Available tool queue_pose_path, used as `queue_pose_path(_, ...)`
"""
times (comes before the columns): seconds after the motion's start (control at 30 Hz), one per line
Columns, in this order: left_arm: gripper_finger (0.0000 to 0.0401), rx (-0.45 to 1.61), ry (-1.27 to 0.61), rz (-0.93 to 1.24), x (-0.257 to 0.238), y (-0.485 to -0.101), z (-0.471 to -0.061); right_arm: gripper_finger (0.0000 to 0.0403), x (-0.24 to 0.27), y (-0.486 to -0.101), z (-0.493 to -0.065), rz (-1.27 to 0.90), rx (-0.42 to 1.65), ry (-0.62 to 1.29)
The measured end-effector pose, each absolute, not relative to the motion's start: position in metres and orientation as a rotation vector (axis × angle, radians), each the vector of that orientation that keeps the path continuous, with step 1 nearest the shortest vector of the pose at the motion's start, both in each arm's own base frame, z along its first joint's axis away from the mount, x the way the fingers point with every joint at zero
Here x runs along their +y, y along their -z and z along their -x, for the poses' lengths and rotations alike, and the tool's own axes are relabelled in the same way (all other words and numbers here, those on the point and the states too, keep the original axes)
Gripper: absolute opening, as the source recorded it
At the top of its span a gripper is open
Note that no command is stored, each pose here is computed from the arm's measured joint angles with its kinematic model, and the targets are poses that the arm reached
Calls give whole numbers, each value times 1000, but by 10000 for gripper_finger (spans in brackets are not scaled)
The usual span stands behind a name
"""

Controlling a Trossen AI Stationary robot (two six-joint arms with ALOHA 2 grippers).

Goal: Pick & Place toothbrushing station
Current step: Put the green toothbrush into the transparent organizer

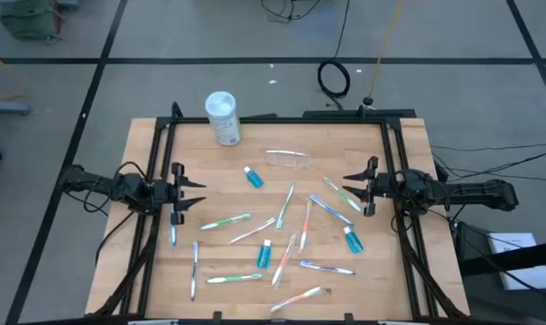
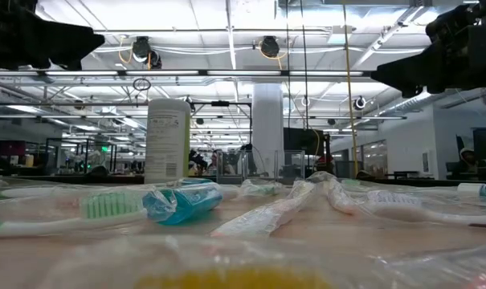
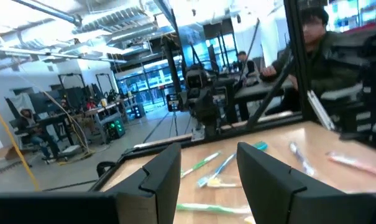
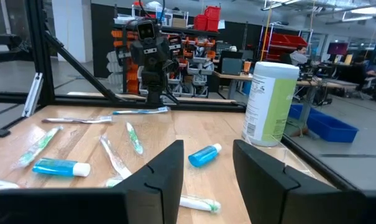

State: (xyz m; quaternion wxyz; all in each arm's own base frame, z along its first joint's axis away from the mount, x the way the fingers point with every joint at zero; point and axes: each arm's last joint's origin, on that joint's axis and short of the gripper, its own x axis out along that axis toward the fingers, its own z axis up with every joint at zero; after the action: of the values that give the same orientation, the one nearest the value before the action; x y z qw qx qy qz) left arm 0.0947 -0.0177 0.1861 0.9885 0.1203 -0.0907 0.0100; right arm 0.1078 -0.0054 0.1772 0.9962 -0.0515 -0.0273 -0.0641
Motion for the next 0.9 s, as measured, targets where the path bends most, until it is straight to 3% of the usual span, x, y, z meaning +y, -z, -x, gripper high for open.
queue_pose_path(0.27,161,-109,-171,-140,-14,-182,-98,130,-5,-188,-106,115,-170,136)
queue_pose_path(0.47,161,-46,-171,-112,-16,-193,-107,130,-5,-188,-107,138,-164,138)
queue_pose_path(0.9,161,229,-231,-1,-29,-213,-161,130,-6,-182,-111,85,-107,131)
